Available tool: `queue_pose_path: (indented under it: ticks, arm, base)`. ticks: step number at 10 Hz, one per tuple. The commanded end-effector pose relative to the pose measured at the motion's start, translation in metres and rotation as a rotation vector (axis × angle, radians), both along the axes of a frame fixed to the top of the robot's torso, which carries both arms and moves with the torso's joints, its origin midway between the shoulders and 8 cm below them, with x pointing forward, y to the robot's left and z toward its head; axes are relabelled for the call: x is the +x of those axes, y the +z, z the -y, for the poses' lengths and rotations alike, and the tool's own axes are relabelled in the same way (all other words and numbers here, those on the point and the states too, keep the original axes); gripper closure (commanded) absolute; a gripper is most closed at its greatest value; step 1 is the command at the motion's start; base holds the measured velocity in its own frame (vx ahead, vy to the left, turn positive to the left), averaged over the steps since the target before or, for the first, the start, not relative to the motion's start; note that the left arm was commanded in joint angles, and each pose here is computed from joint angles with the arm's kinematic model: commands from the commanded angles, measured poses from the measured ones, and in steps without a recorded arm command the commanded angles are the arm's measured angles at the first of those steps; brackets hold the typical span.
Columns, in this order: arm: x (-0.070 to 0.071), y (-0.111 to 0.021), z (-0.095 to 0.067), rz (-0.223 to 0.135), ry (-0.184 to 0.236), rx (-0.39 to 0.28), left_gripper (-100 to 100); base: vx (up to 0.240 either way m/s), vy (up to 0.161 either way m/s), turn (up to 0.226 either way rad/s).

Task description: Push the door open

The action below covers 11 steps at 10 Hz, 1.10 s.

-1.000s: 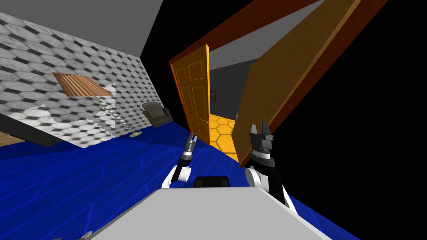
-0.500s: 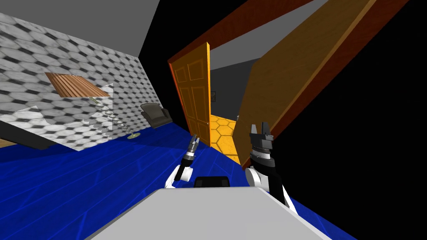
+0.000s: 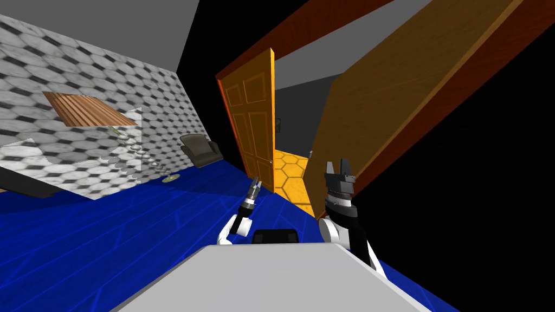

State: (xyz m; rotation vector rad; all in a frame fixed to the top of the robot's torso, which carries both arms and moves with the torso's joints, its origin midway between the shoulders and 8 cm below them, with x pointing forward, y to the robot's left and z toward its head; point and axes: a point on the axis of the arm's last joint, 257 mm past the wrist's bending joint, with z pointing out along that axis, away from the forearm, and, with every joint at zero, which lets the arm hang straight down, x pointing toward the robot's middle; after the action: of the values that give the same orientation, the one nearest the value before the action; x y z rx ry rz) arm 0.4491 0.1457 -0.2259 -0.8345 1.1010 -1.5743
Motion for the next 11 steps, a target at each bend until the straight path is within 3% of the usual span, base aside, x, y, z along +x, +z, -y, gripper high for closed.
queue_pose_path:
  ticks: [1, 11]
  arm:
    - [0.002, -0.01, 0.007, -0.019, -0.015, 0.005, -100]
    - [0.006, -0.072, 0.042, -0.136, -0.11, 0.043, -100]
  base:
    - [0.094, 0.05, -0.011]
    - [0.108, 0.05, -0.013]
